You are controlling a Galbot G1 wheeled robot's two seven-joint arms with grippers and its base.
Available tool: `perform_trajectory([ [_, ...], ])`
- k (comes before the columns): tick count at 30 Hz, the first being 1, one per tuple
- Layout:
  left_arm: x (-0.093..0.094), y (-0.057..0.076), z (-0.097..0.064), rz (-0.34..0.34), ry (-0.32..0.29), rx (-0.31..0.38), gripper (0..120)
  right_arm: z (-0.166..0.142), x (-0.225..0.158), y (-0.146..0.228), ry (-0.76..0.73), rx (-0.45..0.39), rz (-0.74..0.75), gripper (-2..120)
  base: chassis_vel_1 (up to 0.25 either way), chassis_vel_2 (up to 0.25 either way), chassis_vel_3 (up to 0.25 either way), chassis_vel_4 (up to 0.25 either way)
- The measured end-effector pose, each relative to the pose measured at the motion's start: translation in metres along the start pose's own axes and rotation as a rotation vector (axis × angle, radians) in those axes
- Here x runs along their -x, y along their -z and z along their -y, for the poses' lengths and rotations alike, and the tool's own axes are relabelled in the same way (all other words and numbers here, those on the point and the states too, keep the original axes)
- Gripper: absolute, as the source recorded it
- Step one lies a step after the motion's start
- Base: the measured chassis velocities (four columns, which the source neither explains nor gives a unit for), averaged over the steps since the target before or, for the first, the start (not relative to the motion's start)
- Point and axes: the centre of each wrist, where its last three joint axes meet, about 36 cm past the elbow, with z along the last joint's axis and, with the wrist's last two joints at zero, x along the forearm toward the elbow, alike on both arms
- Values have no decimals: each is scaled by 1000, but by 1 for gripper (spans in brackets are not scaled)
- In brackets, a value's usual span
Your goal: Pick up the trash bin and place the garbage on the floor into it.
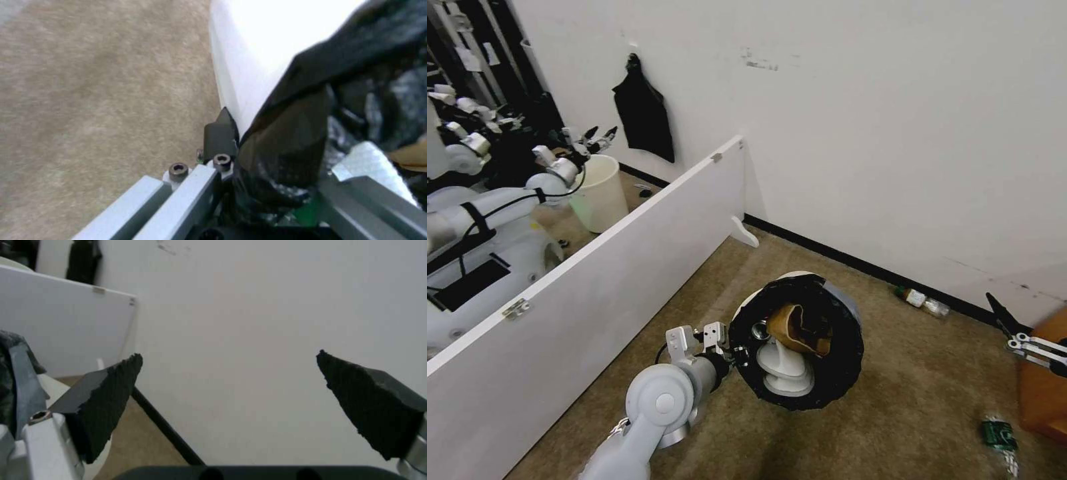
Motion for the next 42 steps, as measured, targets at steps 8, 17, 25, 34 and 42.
perform_trajectory([
  [8,2,-2,1,-5,-3,-3,0,1,0,1,6,1,5,100,-98,-90,-92,-97],
  [17,4,2,2,-1,-2,-5,0,0,-1,0,32,6,1,100,-121,-116,-112,-105],
  [25,4,5,0,8,2,-16,0,-5,-1,-3,36,31,4,100,-24,-24,-16,-22],
  [34,6,8,0,13,-1,-23,0,-20,3,-11,24,101,32,100,0,0,0,0],
  [42,8,10,-1,16,-1,-29,0,-28,3,-22,4,138,30,100,0,0,0,0],
])
